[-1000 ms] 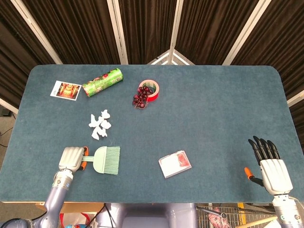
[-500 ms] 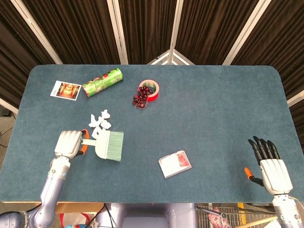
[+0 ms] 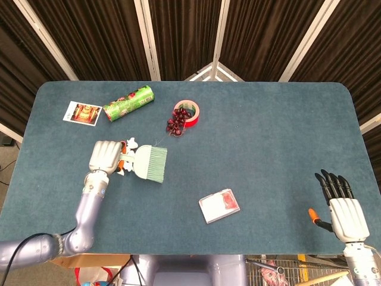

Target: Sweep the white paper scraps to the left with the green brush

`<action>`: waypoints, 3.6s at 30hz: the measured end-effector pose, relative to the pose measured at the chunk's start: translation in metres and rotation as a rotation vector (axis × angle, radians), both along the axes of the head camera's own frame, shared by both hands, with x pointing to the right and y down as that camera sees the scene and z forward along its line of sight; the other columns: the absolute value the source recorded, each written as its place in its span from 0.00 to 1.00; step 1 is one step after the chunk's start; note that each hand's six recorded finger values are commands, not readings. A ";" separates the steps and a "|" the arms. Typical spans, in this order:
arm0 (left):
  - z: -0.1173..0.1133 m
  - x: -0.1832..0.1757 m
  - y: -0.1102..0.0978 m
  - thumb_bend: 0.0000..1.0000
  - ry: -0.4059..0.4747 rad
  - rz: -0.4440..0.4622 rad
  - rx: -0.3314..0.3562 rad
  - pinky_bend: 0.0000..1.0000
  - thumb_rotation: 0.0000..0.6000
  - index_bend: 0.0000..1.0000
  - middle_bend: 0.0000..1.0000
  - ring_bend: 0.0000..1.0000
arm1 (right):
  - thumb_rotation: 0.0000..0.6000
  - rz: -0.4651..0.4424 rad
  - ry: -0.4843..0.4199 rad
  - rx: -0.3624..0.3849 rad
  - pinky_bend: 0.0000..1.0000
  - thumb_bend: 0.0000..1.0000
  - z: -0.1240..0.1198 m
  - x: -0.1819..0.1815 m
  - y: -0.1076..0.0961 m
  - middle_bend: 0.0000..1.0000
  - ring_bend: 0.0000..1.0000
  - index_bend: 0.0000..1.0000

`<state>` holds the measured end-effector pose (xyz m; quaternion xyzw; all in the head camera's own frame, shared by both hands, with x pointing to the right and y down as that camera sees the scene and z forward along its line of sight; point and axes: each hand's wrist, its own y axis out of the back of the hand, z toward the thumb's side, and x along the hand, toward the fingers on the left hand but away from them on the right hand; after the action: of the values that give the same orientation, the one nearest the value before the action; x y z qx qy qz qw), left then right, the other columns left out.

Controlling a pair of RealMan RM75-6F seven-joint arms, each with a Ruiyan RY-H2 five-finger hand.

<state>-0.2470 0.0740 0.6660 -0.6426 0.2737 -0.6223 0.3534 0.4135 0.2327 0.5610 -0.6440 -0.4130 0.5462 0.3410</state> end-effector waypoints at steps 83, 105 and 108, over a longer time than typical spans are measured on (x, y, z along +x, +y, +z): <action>-0.052 -0.221 -0.038 0.72 -0.182 -0.331 0.127 1.00 1.00 0.77 1.00 1.00 | 1.00 0.003 0.010 -0.018 0.00 0.32 0.002 -0.004 0.001 0.00 0.00 0.00; 0.034 -0.103 -0.044 0.72 -0.185 -0.212 -0.008 1.00 1.00 0.77 1.00 1.00 | 1.00 0.023 0.017 -0.030 0.00 0.32 0.004 0.004 0.002 0.00 0.00 0.00; 0.038 -0.119 -0.042 0.72 -0.220 -0.230 -0.024 1.00 1.00 0.77 1.00 1.00 | 1.00 0.020 0.021 -0.031 0.00 0.32 0.004 0.003 0.003 0.00 0.00 0.00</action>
<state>-0.3661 0.0315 0.7037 -0.5391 0.2975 -0.7286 0.3001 0.4167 0.2362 0.5647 -0.6392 -0.4072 0.5628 0.3297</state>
